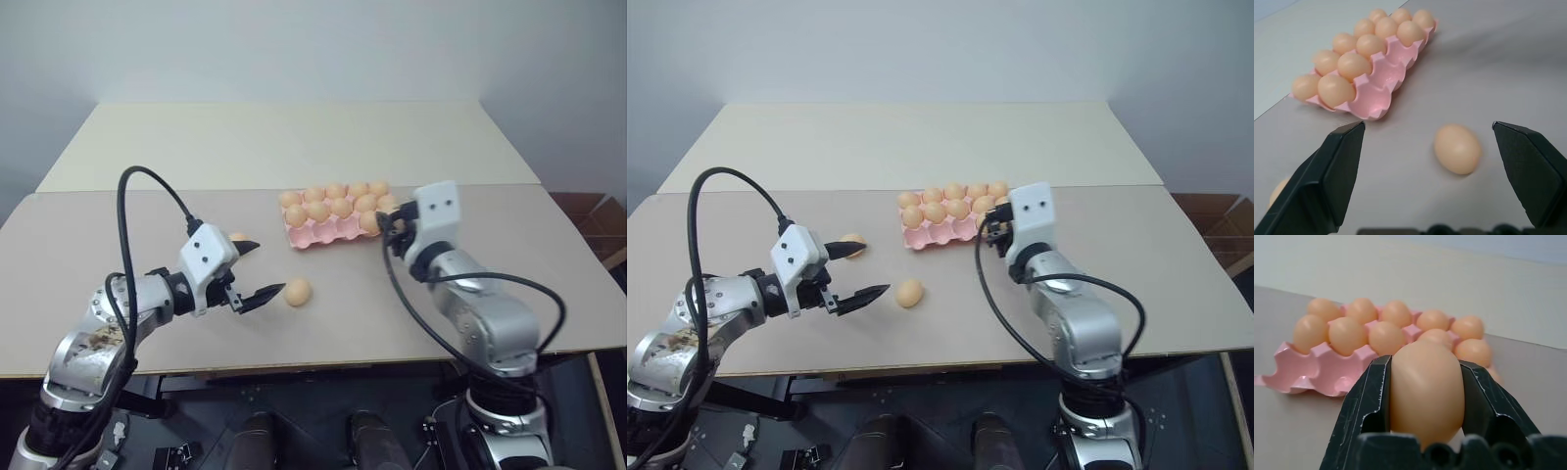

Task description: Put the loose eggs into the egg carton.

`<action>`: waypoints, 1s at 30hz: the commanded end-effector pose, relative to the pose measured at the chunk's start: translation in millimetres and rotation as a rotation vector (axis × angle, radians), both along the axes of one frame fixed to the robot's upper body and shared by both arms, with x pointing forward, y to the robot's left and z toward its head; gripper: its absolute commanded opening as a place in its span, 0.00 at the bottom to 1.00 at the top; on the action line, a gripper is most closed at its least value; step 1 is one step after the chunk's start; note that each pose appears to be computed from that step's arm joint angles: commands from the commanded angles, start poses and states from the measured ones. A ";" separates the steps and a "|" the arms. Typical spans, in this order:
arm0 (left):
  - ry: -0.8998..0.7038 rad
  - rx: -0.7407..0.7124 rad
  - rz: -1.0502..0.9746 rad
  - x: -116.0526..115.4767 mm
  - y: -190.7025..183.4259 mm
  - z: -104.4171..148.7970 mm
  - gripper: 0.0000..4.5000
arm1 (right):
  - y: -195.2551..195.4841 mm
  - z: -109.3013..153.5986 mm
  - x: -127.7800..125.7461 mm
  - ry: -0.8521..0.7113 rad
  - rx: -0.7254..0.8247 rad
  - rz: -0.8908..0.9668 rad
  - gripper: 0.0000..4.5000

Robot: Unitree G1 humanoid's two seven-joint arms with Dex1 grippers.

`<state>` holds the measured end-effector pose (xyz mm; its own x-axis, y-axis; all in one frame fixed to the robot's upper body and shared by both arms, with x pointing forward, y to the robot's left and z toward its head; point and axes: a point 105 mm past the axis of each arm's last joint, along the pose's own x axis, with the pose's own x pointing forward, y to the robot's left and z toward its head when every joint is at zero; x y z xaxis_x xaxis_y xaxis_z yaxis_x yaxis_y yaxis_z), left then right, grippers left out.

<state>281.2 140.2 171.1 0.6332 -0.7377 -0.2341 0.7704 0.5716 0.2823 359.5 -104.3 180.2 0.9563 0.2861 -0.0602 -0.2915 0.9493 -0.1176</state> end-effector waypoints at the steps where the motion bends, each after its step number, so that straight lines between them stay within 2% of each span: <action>1: -0.035 -0.007 0.007 -2.8 2.2 9.9 1.00 | 11.8 8.9 9.9 -0.072 -0.022 0.030 0.37; 11: -0.038 -0.005 0.016 -3.7 3.2 9.8 1.00 | 44.1 5.8 34.3 -0.090 -0.036 0.075 0.37; 18: -0.043 -0.005 0.015 -3.3 1.0 9.3 1.00 | 43.2 -5.2 46.7 -0.084 -0.079 0.040 0.37; 26: -0.041 -0.002 0.027 -4.2 3.8 7.4 1.00 | 39.4 -5.2 45.2 -0.085 -0.049 0.043 0.95; 27: -0.045 -0.002 0.036 -3.8 4.9 7.6 1.00 | 39.0 -2.8 43.2 -0.096 -0.028 0.049 1.00; 30: -0.051 -0.006 0.051 -3.6 7.4 8.7 1.00 | 37.7 7.6 34.3 -0.131 0.048 0.081 1.00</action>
<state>281.1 148.2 167.7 0.6696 -0.7049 -0.2338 0.7411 0.6137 0.2723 400.7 -65.0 159.0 0.9390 0.3411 -0.0442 -0.3438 0.9276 -0.1459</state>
